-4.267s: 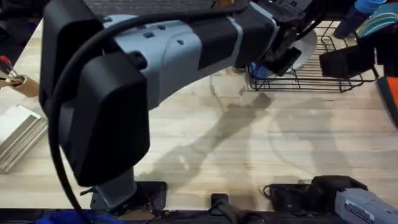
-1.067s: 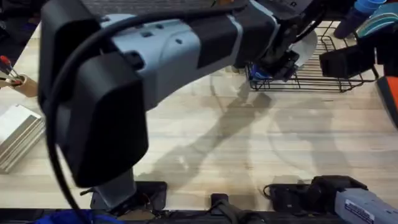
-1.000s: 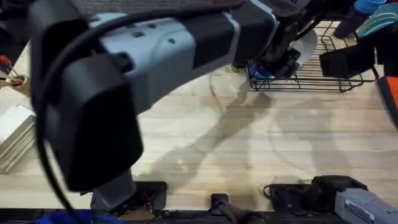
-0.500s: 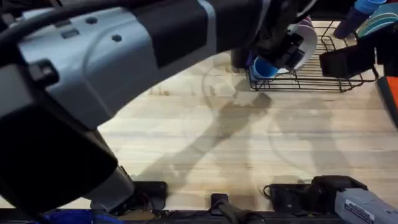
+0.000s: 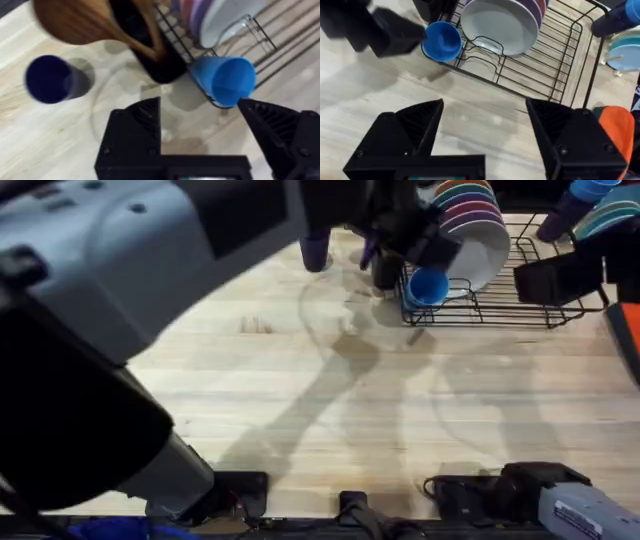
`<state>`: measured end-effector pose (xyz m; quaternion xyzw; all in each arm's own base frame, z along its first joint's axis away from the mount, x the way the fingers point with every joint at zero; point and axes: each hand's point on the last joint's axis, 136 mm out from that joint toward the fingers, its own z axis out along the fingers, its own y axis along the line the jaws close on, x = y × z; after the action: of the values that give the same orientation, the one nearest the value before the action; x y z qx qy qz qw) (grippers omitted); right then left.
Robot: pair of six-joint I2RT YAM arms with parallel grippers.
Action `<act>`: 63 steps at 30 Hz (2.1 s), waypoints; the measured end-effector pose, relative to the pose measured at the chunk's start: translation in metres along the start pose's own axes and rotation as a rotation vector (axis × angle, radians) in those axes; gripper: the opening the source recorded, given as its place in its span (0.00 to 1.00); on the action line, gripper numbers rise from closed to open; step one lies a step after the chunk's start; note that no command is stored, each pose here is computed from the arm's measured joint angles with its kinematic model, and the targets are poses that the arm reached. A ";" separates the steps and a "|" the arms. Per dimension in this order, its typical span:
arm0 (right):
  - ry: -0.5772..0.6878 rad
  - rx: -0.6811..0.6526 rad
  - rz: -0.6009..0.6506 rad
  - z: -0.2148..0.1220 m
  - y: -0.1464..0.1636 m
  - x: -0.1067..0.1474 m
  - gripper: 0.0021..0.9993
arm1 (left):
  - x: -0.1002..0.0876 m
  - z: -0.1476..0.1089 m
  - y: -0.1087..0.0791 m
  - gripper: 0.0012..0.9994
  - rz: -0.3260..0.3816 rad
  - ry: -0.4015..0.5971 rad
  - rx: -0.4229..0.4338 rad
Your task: Pick up the cup on the table and put them onto the rack.
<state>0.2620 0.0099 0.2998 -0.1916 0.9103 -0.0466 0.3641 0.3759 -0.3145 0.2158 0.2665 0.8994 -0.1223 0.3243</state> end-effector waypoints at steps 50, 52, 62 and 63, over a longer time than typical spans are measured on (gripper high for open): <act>-0.004 0.002 -0.030 0.000 0.000 -0.001 1.00 | 0.004 0.047 0.162 0.99 0.014 0.007 -0.146; -0.005 0.002 -0.030 0.000 0.000 -0.001 1.00 | 0.006 0.050 0.162 0.99 0.014 0.013 -0.145; -0.004 0.002 -0.030 0.000 0.000 -0.001 1.00 | 0.033 0.087 0.163 0.99 0.004 0.099 -0.121; -0.004 0.002 -0.030 0.000 0.000 -0.001 1.00 | 0.034 0.090 0.162 0.99 0.003 0.102 -0.117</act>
<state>0.2629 0.0099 0.3006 -0.2050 0.9064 -0.0525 0.3655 0.4907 -0.2016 0.1176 0.2545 0.9199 -0.0554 0.2931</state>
